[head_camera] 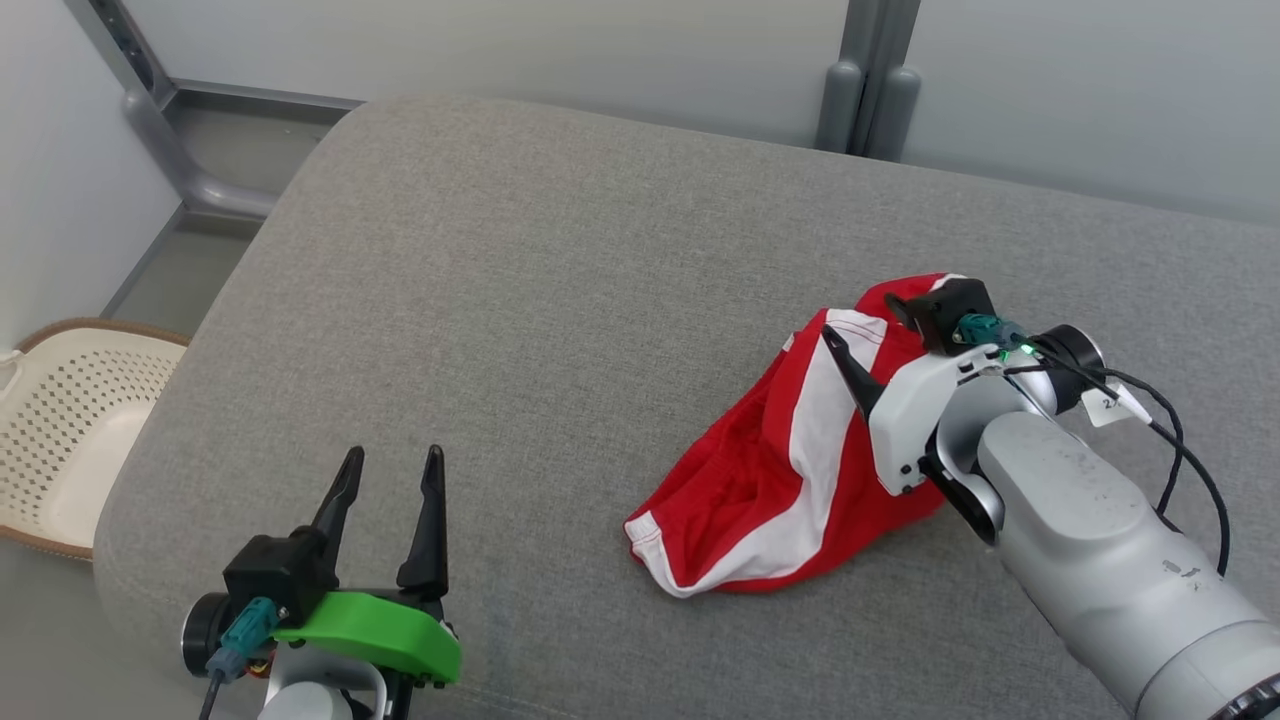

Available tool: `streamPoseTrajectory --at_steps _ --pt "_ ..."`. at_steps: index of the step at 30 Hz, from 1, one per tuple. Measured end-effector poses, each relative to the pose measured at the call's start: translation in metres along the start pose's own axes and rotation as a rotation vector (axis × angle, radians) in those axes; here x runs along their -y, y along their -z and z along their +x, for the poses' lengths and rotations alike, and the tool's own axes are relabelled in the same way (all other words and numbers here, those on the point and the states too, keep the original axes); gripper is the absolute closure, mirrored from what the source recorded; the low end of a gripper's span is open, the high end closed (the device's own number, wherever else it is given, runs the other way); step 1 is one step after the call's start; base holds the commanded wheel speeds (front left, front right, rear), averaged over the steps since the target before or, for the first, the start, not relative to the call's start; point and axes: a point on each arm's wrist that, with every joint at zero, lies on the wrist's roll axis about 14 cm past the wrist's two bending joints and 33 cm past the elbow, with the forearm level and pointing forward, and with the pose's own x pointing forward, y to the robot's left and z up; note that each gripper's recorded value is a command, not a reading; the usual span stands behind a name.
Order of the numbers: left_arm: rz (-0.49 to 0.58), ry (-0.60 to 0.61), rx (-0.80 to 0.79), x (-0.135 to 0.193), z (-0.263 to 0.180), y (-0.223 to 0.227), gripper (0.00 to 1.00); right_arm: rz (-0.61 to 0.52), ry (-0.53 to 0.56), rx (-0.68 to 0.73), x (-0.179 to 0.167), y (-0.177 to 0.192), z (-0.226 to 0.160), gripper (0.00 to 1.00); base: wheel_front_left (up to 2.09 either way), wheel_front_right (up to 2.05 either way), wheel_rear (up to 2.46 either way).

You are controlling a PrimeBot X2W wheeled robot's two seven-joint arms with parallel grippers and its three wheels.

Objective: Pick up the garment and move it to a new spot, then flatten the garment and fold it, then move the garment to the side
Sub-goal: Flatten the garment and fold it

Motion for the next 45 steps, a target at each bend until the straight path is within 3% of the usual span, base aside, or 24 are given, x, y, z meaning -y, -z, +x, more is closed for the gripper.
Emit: streamPoseTrajectory --at_steps 6,7,8,9,20,32,45 --pt "-0.007 -0.017 -0.004 -0.003 0.001 0.002 0.0 0.008 -0.027 -0.127 -0.003 0.027 0.007 0.0 0.0 0.0 0.0" --pt "-0.008 -0.019 -0.005 -0.003 0.001 0.002 0.0 0.013 -0.034 -0.158 -0.005 0.033 0.008 0.23 0.0 0.0 0.0" --pt "-0.007 -0.02 -0.007 -0.004 0.001 0.003 0.0 0.008 -0.04 -0.182 -0.006 0.038 0.008 0.88 0.0 0.0 0.0" --pt "-0.007 -0.022 -0.01 -0.004 0.001 0.004 0.0 0.01 -0.044 -0.191 -0.006 0.04 0.008 1.0 0.0 0.0 0.0" --pt "-0.005 -0.004 0.002 0.001 0.007 0.002 0.0 0.046 0.013 -0.063 0.018 0.025 -0.007 1.0 0.0 0.0 0.0" --pt "-0.008 0.06 -0.005 0.02 0.012 0.007 0.0 0.12 0.146 0.126 0.057 0.008 -0.068 1.0 0.0 0.0 0.0" --pt "-0.006 0.168 -0.014 0.055 0.023 0.01 0.0 0.308 0.395 0.119 0.054 0.08 -0.19 1.0 0.0 0.0 0.0"
